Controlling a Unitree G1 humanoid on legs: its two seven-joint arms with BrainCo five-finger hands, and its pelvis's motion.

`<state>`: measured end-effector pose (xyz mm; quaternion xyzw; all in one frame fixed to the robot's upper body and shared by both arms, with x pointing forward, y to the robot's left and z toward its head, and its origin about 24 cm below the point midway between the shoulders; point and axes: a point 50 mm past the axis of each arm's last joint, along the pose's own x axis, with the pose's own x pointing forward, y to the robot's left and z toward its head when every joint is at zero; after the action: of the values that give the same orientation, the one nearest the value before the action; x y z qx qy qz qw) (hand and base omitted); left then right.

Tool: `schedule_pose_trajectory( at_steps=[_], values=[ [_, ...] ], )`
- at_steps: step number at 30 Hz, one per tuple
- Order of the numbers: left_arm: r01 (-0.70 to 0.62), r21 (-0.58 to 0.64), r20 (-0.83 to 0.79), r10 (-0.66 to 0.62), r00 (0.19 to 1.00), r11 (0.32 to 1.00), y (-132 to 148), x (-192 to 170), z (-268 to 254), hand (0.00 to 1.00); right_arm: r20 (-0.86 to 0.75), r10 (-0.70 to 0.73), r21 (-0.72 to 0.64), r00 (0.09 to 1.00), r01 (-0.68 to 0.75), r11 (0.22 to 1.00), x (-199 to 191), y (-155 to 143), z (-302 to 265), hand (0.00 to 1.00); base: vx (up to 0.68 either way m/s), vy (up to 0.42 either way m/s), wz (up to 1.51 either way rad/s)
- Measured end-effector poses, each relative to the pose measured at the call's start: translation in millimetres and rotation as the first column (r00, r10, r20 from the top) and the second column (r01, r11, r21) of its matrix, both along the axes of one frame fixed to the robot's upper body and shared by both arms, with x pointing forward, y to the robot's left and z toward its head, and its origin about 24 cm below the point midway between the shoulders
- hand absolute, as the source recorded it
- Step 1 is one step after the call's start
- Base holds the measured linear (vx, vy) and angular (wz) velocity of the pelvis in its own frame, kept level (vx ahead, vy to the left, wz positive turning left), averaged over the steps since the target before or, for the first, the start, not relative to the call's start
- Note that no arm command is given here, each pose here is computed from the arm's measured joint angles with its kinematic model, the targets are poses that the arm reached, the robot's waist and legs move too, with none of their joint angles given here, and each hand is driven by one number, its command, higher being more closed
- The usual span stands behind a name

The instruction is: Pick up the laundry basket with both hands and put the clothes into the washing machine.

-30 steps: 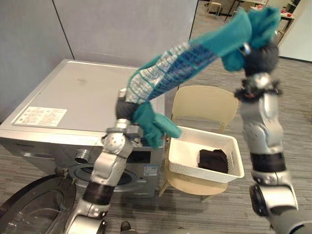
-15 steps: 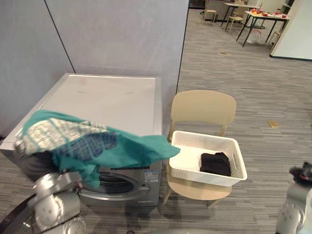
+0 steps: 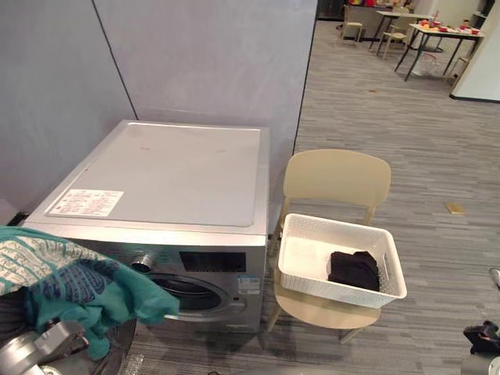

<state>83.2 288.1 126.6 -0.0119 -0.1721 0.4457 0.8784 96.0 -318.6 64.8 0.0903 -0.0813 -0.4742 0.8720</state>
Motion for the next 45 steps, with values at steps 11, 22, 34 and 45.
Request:
schedule_pose_trajectory(
  at_steps=[11,22,34,45],
  values=[
    [0.059,-0.209,-0.125,-0.086,0.988,0.976,-7.8,13.2,-50.4,1.0,0.008,0.142,0.037,0.99,-0.142,0.989,13.8,31.3,0.7,0.0,0.03,-0.009,0.17],
    [0.097,-0.522,-0.296,-0.287,0.911,0.847,-34.8,35.5,-138.8,1.0,-0.026,0.144,0.144,0.989,-0.139,0.98,19.9,40.9,-20.5,0.0,0.03,0.004,-0.07],
    [0.091,-0.565,-0.203,-0.245,0.948,0.82,-39.0,105.9,-136.6,1.0,0.032,0.064,0.131,0.997,-0.067,0.989,25.2,35.5,-12.8,0.0,-0.01,0.04,-0.26],
    [0.034,-0.676,-0.159,-0.19,0.969,0.736,-35.9,161.7,-138.3,1.0,0.109,0.023,0.092,0.994,-0.033,0.995,26.6,32.1,2.9,0.0,-0.08,0.043,-0.07]
  ],
)
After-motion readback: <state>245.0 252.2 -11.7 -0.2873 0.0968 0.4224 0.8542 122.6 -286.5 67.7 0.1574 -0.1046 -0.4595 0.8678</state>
